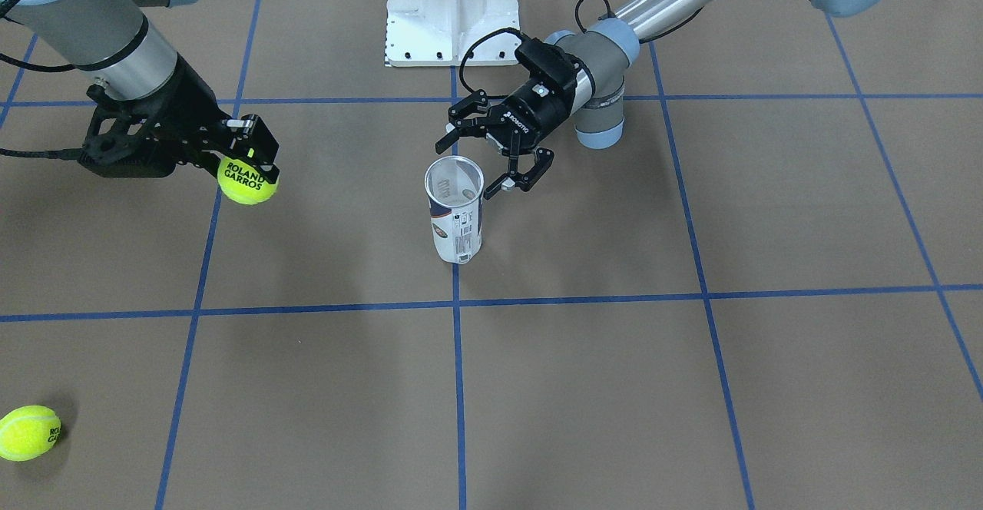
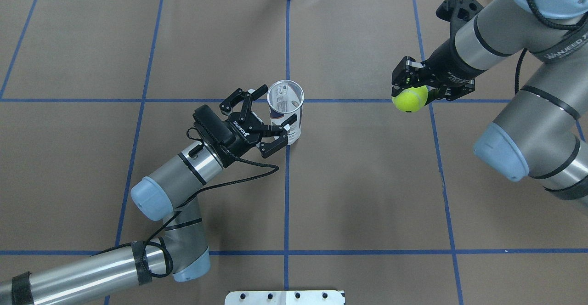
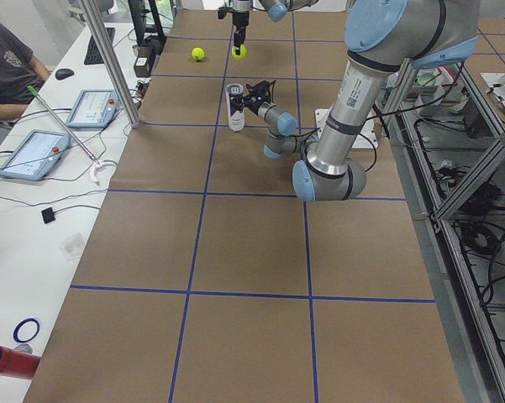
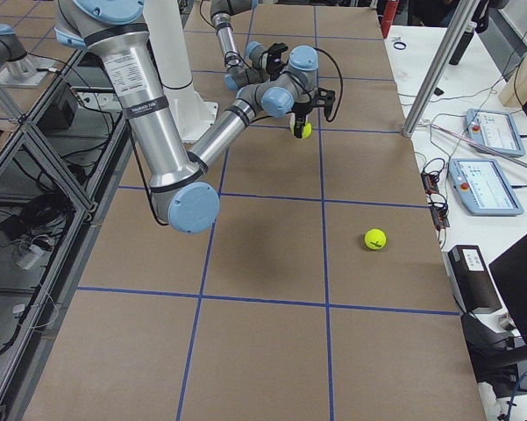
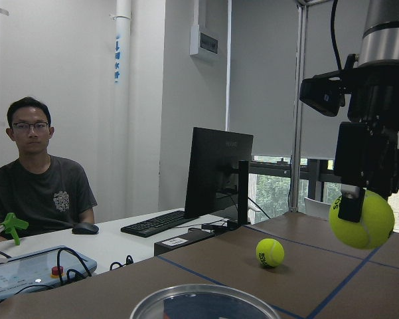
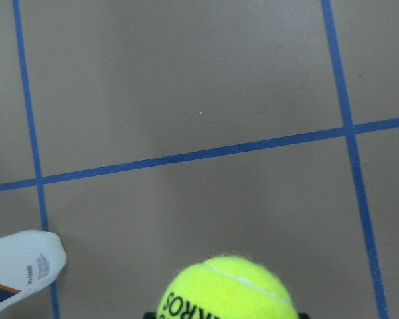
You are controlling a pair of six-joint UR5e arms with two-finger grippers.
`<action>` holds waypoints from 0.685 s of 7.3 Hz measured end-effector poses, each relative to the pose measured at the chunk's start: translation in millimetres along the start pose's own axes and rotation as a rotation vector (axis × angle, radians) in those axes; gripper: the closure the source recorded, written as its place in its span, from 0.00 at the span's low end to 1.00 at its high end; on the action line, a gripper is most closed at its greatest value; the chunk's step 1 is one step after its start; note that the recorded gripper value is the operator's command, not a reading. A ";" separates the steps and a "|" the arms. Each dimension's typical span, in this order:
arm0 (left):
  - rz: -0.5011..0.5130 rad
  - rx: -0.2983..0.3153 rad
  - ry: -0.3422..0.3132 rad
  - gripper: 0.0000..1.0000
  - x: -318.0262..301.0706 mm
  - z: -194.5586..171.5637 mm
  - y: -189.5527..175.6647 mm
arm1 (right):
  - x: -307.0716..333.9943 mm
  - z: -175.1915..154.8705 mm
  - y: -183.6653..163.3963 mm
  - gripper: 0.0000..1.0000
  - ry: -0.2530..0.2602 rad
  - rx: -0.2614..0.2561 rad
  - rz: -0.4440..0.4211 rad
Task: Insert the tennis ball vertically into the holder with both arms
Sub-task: 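Move the ball over the can's opening with the right gripper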
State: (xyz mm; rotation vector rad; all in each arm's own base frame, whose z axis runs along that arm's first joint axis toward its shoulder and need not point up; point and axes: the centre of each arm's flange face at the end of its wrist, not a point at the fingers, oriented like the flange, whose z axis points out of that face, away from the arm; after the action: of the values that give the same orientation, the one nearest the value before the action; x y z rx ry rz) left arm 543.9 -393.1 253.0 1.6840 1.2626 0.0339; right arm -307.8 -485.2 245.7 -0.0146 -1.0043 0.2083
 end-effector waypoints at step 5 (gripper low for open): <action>0.006 -0.011 -0.006 0.01 -2.4 2.1 4.7 | -98.3 -7.8 26.0 1.00 -0.088 -0.015 0.050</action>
State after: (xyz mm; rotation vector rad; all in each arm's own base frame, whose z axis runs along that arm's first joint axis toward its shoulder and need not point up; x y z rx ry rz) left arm 547.3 -396.1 256.5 1.6768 1.2512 0.0391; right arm -356.6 -476.8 156.5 -0.0447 -1.0935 0.2490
